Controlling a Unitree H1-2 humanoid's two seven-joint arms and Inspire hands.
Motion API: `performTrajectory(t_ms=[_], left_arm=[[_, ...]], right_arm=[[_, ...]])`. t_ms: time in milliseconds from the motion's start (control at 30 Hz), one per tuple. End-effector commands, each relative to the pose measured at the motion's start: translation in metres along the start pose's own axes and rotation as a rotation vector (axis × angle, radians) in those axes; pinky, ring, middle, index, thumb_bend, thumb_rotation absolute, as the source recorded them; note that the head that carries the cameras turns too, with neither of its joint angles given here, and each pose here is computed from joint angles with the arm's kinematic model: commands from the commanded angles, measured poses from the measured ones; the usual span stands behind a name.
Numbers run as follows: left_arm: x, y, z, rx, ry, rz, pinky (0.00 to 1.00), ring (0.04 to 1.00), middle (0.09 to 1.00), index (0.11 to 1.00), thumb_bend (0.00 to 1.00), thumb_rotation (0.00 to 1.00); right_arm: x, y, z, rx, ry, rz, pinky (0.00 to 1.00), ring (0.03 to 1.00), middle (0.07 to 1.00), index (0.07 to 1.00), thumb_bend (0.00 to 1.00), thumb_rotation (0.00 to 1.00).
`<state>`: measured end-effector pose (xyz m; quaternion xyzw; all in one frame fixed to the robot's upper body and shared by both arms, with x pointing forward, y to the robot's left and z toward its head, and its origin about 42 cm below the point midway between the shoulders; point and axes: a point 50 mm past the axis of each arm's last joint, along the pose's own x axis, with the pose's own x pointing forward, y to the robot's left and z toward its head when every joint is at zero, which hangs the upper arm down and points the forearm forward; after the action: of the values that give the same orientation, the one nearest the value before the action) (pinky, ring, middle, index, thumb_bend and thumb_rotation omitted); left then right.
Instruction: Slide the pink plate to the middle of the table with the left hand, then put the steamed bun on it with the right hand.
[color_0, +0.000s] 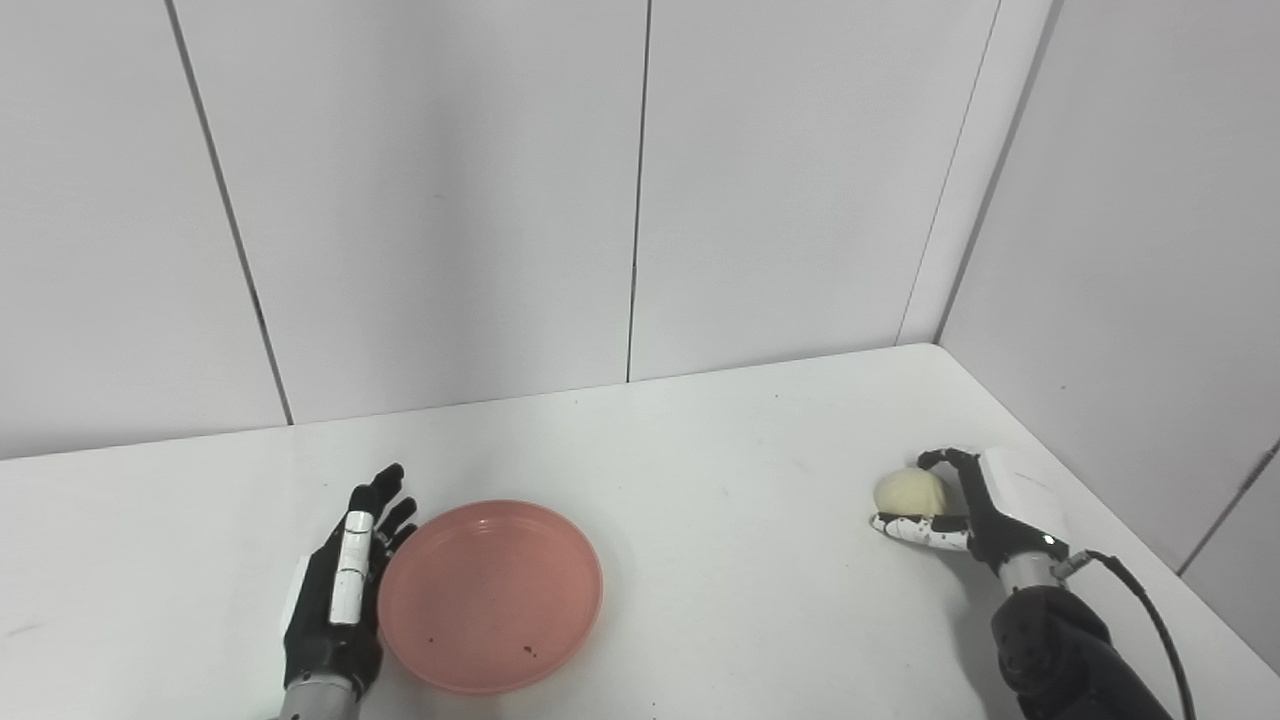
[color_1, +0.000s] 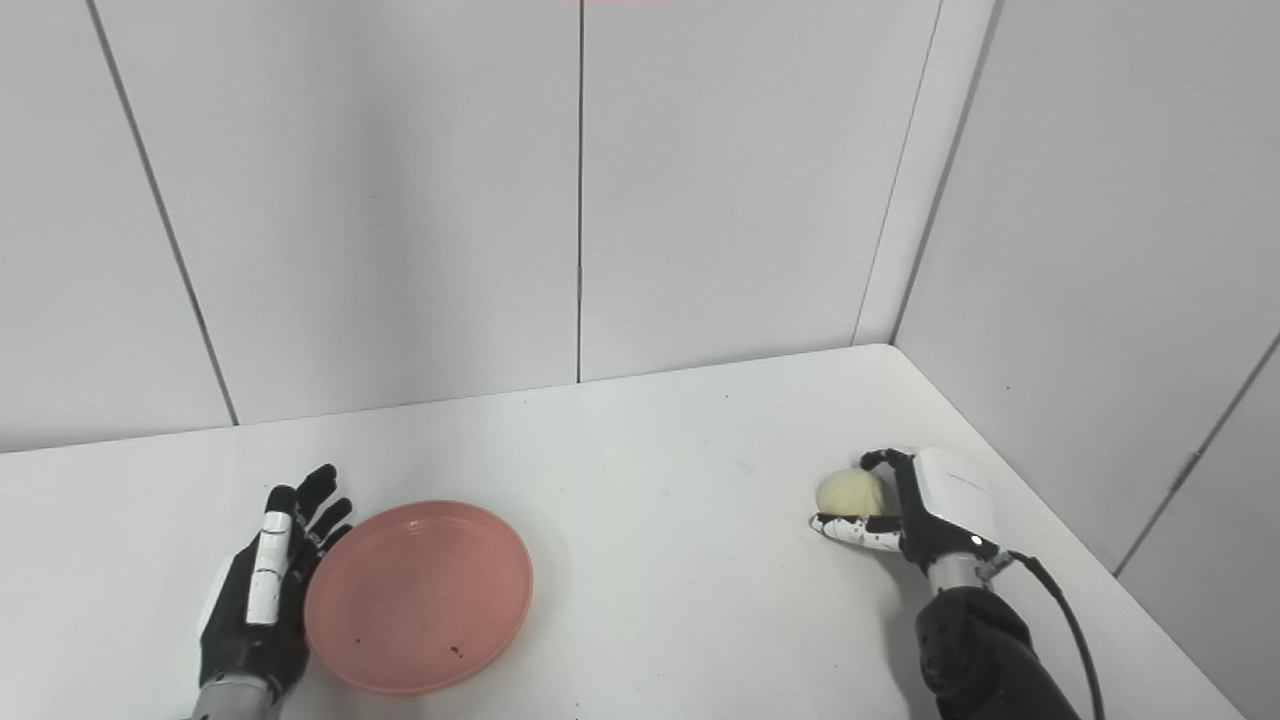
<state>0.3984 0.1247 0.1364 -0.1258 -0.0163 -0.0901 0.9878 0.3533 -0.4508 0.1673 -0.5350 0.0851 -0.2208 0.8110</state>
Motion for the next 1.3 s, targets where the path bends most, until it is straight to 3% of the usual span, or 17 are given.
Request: performTrajectory(t_ms=[0,167,200,233,333,633,900,1267], left_arm=[[0.004,-0.006,0.007,-0.009,-0.02,-0.021,0.91,0.914,0.951,0.814,0.79,0.86],[0.004,-0.006,0.006,-0.004,-0.02,-0.019,0.9,0.906,0.942,0.809,0.8,0.86],[0.004,-0.006,0.006,-0.003,-0.02,-0.019,0.9,0.904,0.941,0.809,0.8,0.86],[0.004,-0.006,0.006,-0.002,-0.02,-0.019,0.9,0.903,0.942,0.811,0.8,0.86],[0.004,-0.006,0.007,-0.01,-0.02,-0.022,0.91,0.907,0.944,0.813,0.81,0.86],[0.004,-0.006,0.006,-0.01,-0.018,-0.021,0.91,0.907,0.946,0.818,0.81,0.86],[0.005,-0.008,0.006,-0.008,-0.013,-0.016,0.9,0.903,0.943,0.809,0.81,0.85],[0.007,-0.01,0.002,-0.01,-0.016,-0.018,0.9,0.9,0.945,0.811,0.81,0.85]], right_arm=[[-0.007,0.008,-0.004,0.006,0.032,0.037,0.71,0.797,0.77,0.622,0.97,0.44],[-0.008,0.008,-0.004,-0.017,0.032,0.019,0.79,0.83,0.757,0.529,0.95,0.4],[-0.008,0.008,-0.004,-0.019,0.03,0.019,0.8,0.832,0.749,0.504,0.86,0.34],[-0.008,0.008,-0.003,-0.024,0.028,0.018,0.81,0.834,0.743,0.489,0.63,0.22],[-0.008,0.008,-0.002,-0.053,0.023,0.012,0.82,0.839,0.741,0.483,0.54,0.17],[-0.009,0.008,-0.003,-0.042,0.021,0.01,0.86,0.855,0.736,0.481,0.52,0.14],[-0.011,-0.004,0.011,-0.036,-0.038,-0.019,0.89,0.821,0.732,0.482,0.52,0.15],[-0.018,-0.039,0.062,0.053,-0.205,-0.089,0.83,0.825,0.745,0.482,0.52,0.15]])
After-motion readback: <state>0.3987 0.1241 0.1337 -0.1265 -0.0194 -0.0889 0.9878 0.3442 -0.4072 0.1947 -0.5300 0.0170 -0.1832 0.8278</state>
